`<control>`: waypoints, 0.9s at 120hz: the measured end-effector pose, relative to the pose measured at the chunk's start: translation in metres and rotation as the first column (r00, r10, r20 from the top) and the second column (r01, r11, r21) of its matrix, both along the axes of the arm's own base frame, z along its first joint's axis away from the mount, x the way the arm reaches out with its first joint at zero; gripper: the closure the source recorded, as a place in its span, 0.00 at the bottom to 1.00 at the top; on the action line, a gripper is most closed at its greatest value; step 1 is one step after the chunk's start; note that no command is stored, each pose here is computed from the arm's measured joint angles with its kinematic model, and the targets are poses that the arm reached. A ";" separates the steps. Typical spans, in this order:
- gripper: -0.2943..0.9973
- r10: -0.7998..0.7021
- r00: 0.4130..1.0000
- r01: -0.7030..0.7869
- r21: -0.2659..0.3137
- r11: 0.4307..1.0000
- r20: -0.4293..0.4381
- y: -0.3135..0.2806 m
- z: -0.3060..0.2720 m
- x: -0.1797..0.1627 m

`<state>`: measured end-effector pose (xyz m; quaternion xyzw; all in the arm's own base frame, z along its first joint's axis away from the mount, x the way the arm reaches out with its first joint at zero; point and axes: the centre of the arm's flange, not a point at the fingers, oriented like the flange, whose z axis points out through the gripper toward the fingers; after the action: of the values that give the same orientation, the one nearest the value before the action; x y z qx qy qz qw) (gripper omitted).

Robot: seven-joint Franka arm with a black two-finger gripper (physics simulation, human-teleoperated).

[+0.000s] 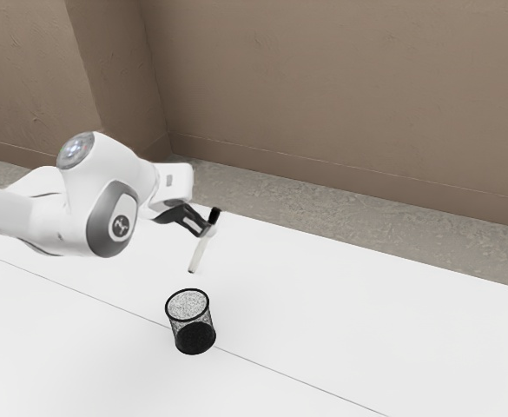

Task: Put the marker into the pen holder.

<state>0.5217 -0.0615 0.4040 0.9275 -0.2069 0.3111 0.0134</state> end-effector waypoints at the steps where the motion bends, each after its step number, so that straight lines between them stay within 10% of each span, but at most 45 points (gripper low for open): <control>1: 0.84 0.005 1.000 -0.005 0.001 1.000 0.000 0.003 -0.001 0.000; 108: 0.84 -0.067 0.998 0.067 0.003 0.998 -0.001 0.005 -0.011 -0.063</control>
<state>0.4592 -0.0567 0.3927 0.9203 -0.2383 0.3095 0.0226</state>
